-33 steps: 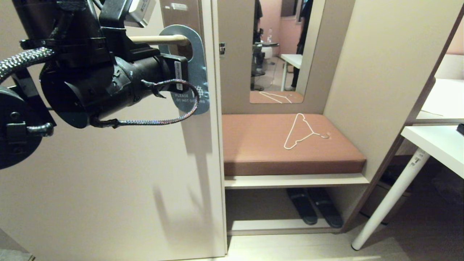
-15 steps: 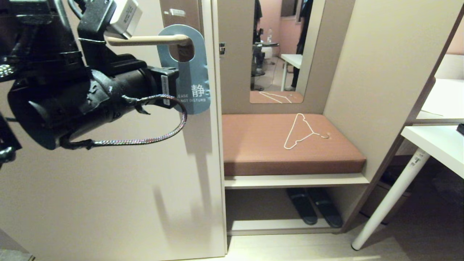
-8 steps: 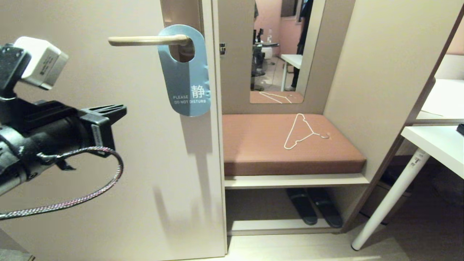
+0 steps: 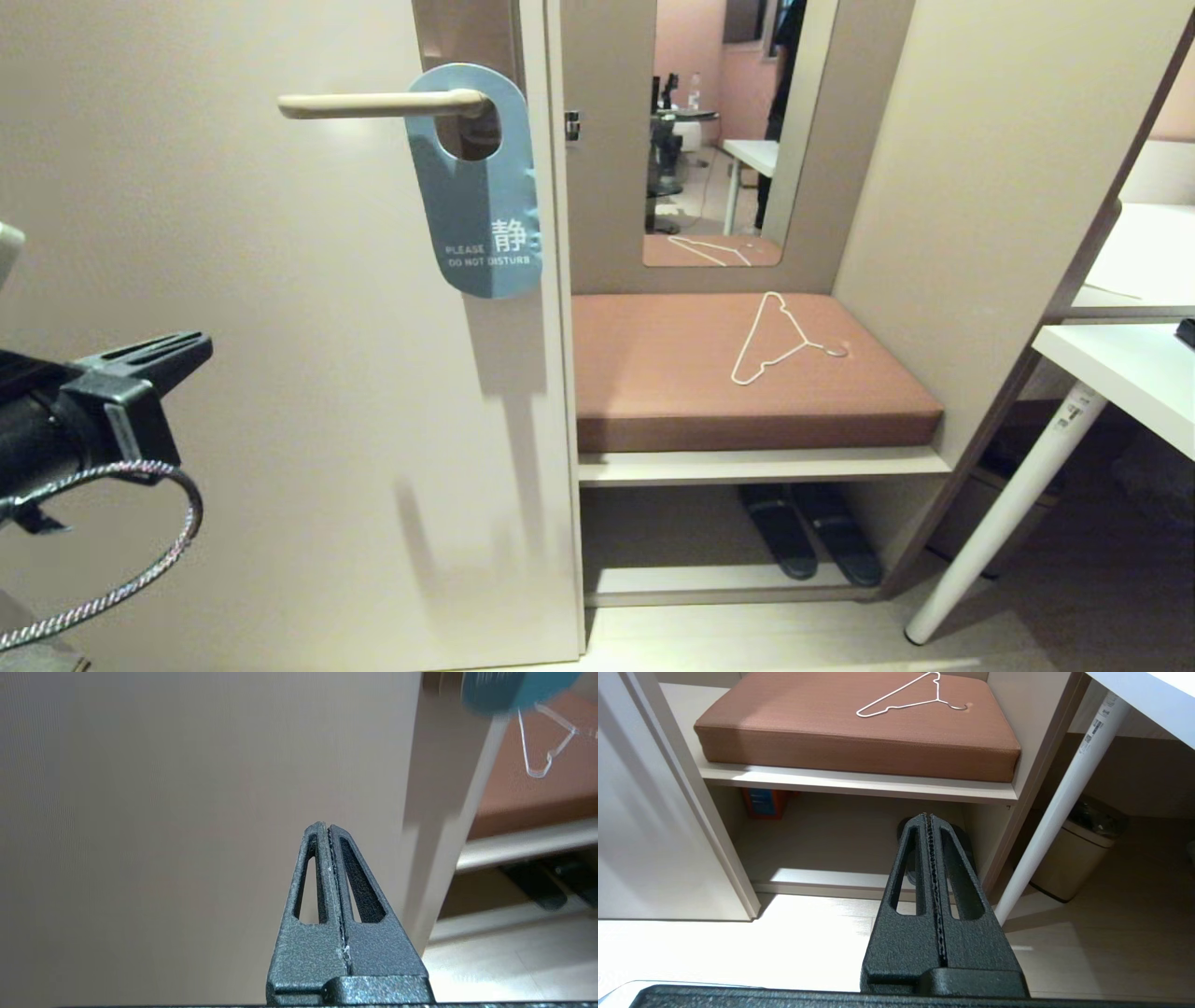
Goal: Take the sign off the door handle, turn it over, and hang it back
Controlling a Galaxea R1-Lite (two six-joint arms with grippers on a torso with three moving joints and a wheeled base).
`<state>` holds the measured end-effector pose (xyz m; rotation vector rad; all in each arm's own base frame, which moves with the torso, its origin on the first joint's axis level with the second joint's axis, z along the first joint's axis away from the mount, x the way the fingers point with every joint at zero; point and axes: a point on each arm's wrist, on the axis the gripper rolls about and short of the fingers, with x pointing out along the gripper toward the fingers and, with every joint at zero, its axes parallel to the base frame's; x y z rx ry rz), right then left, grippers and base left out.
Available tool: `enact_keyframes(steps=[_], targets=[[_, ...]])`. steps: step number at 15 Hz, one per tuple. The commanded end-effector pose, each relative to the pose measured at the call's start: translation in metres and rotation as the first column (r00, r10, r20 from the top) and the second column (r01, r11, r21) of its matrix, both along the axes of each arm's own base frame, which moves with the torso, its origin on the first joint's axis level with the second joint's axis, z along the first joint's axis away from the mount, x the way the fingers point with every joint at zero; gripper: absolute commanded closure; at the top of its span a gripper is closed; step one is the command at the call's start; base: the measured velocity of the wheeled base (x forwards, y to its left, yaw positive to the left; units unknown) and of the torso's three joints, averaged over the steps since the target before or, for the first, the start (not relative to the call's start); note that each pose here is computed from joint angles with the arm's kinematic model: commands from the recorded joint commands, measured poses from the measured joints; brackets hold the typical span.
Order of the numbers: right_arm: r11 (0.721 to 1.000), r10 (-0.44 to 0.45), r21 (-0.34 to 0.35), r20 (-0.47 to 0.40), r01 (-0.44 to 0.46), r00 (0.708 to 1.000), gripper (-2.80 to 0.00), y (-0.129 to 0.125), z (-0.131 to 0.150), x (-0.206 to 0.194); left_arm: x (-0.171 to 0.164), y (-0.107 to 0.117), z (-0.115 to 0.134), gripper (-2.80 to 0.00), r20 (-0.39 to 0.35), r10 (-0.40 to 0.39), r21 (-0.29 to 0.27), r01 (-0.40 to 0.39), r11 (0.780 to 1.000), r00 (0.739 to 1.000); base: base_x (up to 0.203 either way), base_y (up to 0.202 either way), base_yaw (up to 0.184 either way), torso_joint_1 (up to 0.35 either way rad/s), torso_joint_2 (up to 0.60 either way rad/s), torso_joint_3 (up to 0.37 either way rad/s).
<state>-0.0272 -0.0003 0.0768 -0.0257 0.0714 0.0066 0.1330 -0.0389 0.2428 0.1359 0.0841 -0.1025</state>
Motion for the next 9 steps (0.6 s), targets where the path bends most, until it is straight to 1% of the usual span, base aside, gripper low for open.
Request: enact_keyframes(steps=[1, 4, 7, 9], targets=[[1.0, 0.0, -0.001, -0.001, 0.0, 1.0, 0.0, 0.0, 0.0, 0.0, -0.02, 0.007, -0.013, 0.0, 0.005, 0.006, -0.002, -0.006, 1.0, 1.0, 0.0, 0.0, 0.0, 0.0, 0.0, 0.0], [1.0, 0.0, -0.001, -0.001, 0.0, 1.0, 0.0, 0.0, 0.0, 0.0, -0.051, 0.021, -0.049, 0.0, -0.027, 0.029, 0.003, -0.029, 1.0, 0.999, 0.0, 0.0, 0.0, 0.0, 0.0, 0.0], [1.0, 0.0, -0.001, -0.001, 0.0, 1.0, 0.0, 0.0, 0.0, 0.0, -0.077, 0.032, -0.081, 0.0, -0.029, 0.049, -0.012, -0.05, 0.999, 0.998, 0.0, 0.0, 0.0, 0.0, 0.0, 0.0], [1.0, 0.0, -0.001, -0.001, 0.0, 1.0, 0.0, 0.0, 0.0, 0.0, -0.096, 0.037, -0.101, 0.0, -0.007, 0.09, -0.022, -0.09, 0.996, 0.996, 0.0, 0.0, 0.0, 0.0, 0.0, 0.0]])
